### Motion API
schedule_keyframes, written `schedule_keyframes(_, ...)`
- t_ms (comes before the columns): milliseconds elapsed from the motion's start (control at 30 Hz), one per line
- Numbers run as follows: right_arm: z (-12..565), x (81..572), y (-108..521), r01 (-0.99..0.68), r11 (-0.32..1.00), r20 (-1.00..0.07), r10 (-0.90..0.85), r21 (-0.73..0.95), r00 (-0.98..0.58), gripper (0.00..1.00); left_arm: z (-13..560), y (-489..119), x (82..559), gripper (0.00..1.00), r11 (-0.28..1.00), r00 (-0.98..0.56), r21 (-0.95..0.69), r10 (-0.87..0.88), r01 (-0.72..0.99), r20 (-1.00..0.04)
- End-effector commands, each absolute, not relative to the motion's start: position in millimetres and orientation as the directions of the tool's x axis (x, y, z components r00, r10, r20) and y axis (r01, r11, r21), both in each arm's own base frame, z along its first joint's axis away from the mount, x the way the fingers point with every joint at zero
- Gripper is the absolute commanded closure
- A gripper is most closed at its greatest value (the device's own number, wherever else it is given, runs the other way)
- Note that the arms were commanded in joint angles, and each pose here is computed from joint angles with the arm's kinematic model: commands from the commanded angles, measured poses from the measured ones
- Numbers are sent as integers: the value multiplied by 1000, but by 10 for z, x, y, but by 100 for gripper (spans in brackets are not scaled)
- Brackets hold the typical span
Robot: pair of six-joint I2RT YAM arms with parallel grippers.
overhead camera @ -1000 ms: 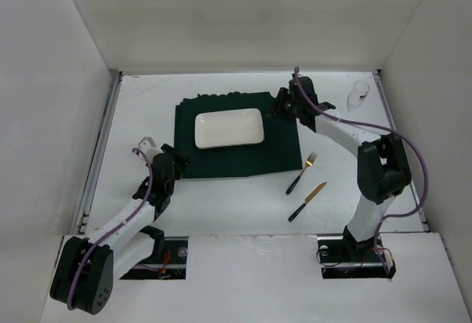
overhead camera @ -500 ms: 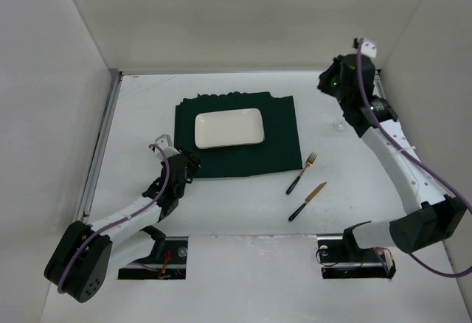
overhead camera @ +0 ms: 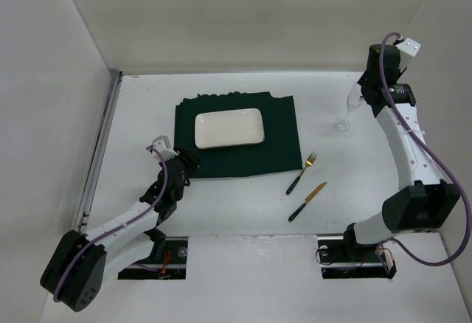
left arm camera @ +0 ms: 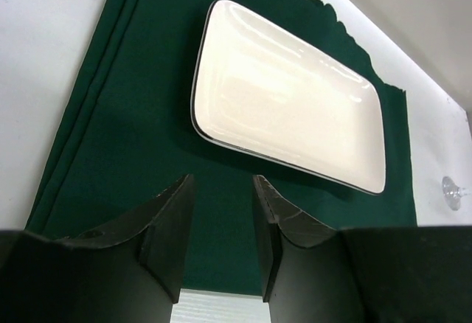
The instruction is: Set the dinner table for one person
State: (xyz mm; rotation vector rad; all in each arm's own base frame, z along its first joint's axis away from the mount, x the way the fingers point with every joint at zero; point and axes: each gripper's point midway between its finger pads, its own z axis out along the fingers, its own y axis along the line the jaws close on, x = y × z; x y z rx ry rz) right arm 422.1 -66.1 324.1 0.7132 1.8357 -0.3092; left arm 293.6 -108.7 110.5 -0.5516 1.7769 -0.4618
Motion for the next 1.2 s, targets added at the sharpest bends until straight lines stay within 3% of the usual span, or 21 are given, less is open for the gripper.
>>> schedule_keyframes(0, 3207, 4178, -706, 606, 787, -917, 320, 118, -236, 53, 1151, -1104, 2966, 65, 813, -202, -571, -582, -118, -787)
schedule_keyframes(400, 2880, 4409, -619, 532, 828, -878, 376, 174, -297, 17, 1079, -1185, 2984, 64, 816, -229, -567, -576, -111, -785)
schedule_keyframes(467, 2854, 4448, -619, 530, 833, -877, 365, 158, -312, 15, 1086, -1197, 2983, 64, 816, -230, -568, -576, -108, -785)
schedule_keyframes(1167, 2681, 4814, -660, 536, 837, -870, 338, 105, -358, 22, 1042, -1205, 2982, 63, 815, -240, -568, -578, -116, -780)
